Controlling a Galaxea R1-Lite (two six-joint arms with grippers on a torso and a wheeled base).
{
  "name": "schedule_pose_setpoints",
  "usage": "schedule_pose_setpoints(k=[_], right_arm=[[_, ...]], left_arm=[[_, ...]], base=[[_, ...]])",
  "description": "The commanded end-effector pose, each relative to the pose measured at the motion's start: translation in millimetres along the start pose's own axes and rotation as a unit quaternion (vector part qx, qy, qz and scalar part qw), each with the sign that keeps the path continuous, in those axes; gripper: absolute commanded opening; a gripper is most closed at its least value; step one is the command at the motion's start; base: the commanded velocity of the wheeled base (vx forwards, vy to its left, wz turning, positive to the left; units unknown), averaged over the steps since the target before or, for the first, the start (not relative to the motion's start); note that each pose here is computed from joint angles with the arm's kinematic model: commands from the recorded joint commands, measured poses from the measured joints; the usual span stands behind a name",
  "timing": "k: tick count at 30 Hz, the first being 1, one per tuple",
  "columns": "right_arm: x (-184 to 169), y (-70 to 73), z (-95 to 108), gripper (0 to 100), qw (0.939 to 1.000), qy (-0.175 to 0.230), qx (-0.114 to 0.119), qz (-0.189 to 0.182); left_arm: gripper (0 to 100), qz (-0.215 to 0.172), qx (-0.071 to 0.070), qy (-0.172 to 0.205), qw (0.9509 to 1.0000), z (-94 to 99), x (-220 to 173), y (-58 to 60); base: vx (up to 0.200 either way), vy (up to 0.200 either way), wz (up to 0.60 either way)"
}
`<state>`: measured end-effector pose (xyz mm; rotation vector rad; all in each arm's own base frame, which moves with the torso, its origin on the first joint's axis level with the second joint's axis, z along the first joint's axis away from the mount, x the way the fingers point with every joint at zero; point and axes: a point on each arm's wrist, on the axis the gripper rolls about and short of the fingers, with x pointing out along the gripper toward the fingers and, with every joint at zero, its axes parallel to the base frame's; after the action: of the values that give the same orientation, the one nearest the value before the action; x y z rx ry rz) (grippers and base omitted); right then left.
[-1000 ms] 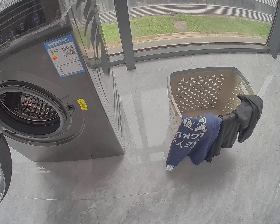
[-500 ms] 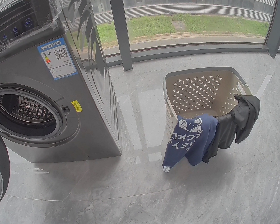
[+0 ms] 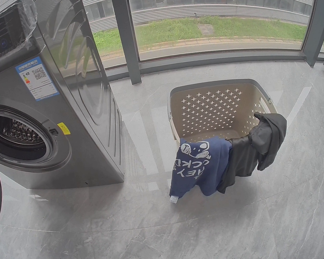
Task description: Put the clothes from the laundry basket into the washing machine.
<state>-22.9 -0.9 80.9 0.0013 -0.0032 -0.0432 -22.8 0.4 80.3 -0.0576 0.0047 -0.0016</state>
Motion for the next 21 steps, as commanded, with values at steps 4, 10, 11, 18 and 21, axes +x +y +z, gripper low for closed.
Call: schedule_pose_setpoints(k=[4, 10, 11, 18, 21], right_arm=[[0.1, 0.0, -5.1, 100, 1.0, 0.0, 0.0, 0.0], [0.1, 0.0, -5.1, 100, 1.0, 0.0, 0.0, 0.0], [0.1, 0.0, -5.3, 100, 1.0, 0.001, 0.0, 0.0], [0.1, 0.0, -5.3, 100, 1.0, 0.001, 0.0, 0.001], [0.1, 0.0, -5.3, 100, 1.0, 0.001, 0.0, 0.0]], left_arm=[[100, 0.0, 0.0, -0.001, 1.0, -4.9, -0.1, 0.3], [100, 0.0, 0.0, -0.001, 1.0, -4.9, -0.1, 0.3], [100, 0.0, 0.0, -0.001, 1.0, -4.9, -0.1, 0.3], [100, 0.0, 0.0, -0.001, 1.0, -4.9, -0.1, 0.3], [100, 0.0, 0.0, -0.001, 1.0, -4.9, -0.1, 0.3]], base=[[0.0, 0.0, 0.0], [0.2, 0.0, 0.0], [0.2, 0.0, 0.0], [0.057, 0.0, 0.0], [0.0, -0.133, 0.0]])
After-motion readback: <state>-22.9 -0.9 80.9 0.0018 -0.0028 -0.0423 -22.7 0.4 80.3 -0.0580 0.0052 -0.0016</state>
